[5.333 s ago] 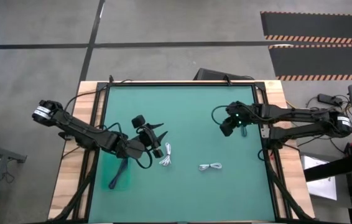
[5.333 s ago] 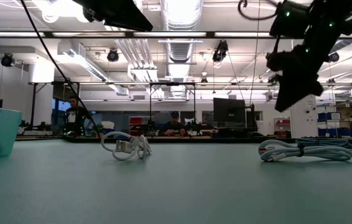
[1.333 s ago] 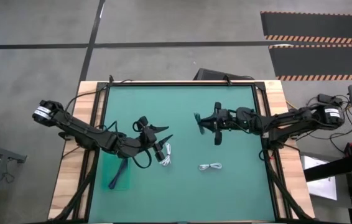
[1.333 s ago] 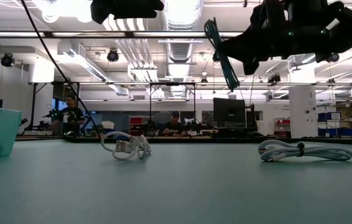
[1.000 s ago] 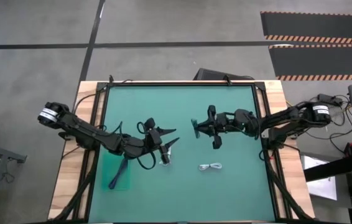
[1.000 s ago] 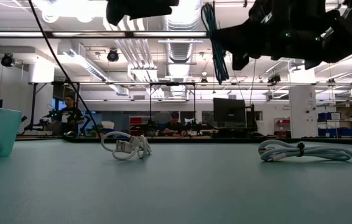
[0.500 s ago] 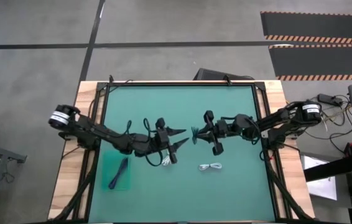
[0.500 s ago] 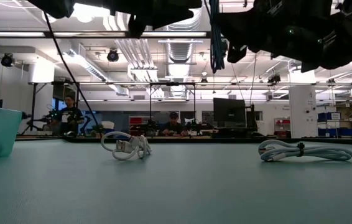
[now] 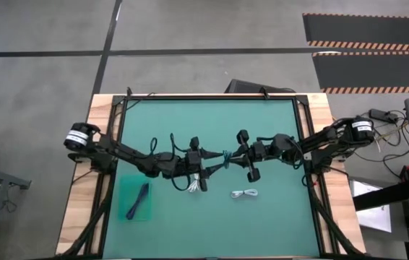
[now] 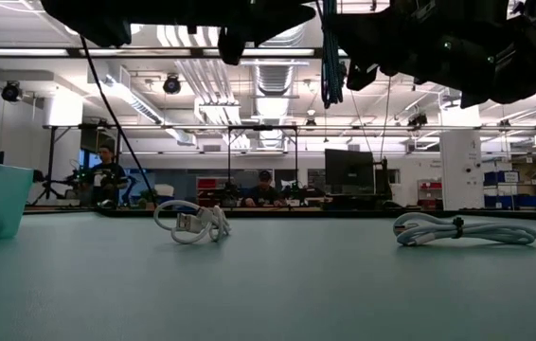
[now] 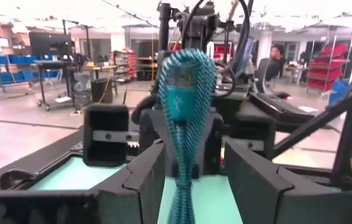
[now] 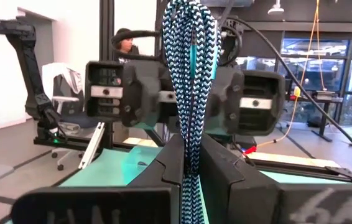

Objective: Pick and place USB-C Cables
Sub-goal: Put the black blue charger cable into the green bin

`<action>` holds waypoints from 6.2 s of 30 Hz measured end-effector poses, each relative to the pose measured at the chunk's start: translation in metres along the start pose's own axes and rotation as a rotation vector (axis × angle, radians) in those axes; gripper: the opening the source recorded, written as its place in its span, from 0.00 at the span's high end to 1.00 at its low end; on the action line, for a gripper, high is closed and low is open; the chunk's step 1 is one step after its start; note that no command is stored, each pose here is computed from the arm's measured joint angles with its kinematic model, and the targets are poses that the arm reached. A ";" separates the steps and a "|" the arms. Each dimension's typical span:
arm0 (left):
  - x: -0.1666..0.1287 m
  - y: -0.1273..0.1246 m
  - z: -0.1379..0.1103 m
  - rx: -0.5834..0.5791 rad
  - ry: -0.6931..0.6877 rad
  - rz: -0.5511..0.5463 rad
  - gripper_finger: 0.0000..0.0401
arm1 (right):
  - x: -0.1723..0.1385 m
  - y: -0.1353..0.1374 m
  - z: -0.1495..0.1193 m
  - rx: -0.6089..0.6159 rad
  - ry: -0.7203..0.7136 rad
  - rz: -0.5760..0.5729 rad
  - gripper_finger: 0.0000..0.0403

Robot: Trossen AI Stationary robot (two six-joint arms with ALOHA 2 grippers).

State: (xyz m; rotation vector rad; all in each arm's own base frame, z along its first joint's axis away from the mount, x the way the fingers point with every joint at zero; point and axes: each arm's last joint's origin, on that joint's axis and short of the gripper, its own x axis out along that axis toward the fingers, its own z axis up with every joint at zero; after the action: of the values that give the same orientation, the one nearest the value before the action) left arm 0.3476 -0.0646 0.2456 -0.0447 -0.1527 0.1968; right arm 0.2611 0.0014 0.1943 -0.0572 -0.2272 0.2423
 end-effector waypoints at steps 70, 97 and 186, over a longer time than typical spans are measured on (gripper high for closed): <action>0.025 0.002 -0.009 0.003 -0.012 -0.053 0.97 | -0.002 0.000 0.004 0.035 0.074 -0.010 0.52; 0.027 0.006 -0.011 -0.118 0.177 0.073 0.97 | -0.052 0.003 0.049 -0.109 0.406 -0.283 0.51; -0.138 -0.011 0.005 -0.512 1.712 1.168 0.97 | -0.067 0.007 0.046 -0.168 0.550 -0.247 0.67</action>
State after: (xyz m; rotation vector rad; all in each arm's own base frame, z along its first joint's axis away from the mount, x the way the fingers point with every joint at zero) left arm 0.2151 -0.1028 0.2305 -0.7915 1.5857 1.1977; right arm 0.1853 -0.0065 0.2242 -0.2564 0.2932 -0.0445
